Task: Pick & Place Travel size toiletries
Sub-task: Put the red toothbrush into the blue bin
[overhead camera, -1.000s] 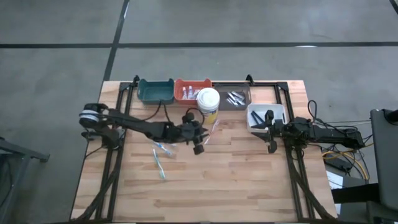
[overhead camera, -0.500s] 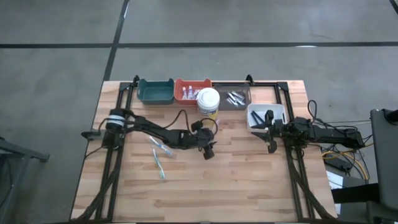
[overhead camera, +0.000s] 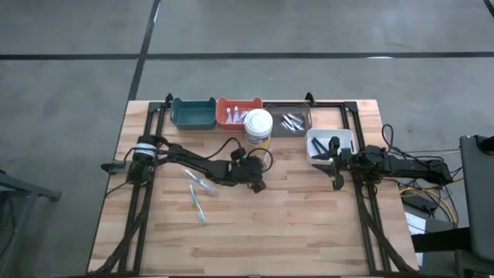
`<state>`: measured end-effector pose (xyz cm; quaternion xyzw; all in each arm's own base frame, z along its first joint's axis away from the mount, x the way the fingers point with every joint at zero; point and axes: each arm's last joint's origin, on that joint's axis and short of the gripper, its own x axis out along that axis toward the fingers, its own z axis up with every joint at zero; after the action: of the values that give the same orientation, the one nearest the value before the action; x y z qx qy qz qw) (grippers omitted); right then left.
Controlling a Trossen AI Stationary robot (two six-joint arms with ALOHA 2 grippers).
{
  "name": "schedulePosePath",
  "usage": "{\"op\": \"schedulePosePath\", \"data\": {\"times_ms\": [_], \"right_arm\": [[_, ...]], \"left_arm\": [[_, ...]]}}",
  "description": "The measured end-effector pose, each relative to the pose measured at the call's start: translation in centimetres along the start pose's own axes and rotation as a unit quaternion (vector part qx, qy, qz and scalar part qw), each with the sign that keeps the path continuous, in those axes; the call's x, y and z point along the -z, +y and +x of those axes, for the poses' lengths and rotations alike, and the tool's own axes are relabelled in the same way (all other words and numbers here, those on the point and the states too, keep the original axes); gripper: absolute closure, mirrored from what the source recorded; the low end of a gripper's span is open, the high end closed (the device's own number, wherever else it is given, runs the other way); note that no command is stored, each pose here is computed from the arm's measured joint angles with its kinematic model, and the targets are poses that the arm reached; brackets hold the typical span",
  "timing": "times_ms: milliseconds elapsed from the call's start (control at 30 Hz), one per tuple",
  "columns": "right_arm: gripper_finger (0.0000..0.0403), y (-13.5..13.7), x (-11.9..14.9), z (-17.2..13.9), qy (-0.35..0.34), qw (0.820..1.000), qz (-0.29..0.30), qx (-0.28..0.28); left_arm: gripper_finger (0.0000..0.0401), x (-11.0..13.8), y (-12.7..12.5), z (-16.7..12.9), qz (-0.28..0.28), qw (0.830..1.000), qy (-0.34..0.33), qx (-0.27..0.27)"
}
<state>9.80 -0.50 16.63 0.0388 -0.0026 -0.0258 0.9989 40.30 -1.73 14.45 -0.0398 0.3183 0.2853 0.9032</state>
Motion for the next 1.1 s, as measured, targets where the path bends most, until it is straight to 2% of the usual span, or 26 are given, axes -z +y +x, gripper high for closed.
{"op": "schedulePosePath", "data": {"times_ms": [167, 400, 633, 800, 1100], "right_arm": [[0.0283, 0.0, 0.0, 0.0, 0.000, 1.000, 0.000, 0.000], [0.0286, 0.0, 0.0, 0.0, 0.000, 1.000, -0.001, 0.000], [0.0278, 0.0, 0.0, 0.0, 0.000, 1.000, 0.000, 0.000], [0.0274, 0.0, 0.0, 0.0, 0.000, 1.000, 0.000, 0.000], [0.0280, 0.0, 0.0, 0.0, 0.000, 1.000, -0.001, 0.000]], "left_arm": [[0.0222, 0.7, -0.1, 0.5, -0.025, 0.999, 0.022, 0.010], [0.0222, 1.4, -0.3, 1.0, -0.022, 0.998, 0.042, 0.030], [0.0232, 1.8, -0.1, 1.0, -0.023, 0.998, 0.049, 0.027], [0.0260, 1.8, -0.1, 0.9, -0.022, 0.998, 0.051, 0.026], [0.0338, 1.7, -0.1, 0.8, -0.022, 0.998, 0.054, 0.034]]}}
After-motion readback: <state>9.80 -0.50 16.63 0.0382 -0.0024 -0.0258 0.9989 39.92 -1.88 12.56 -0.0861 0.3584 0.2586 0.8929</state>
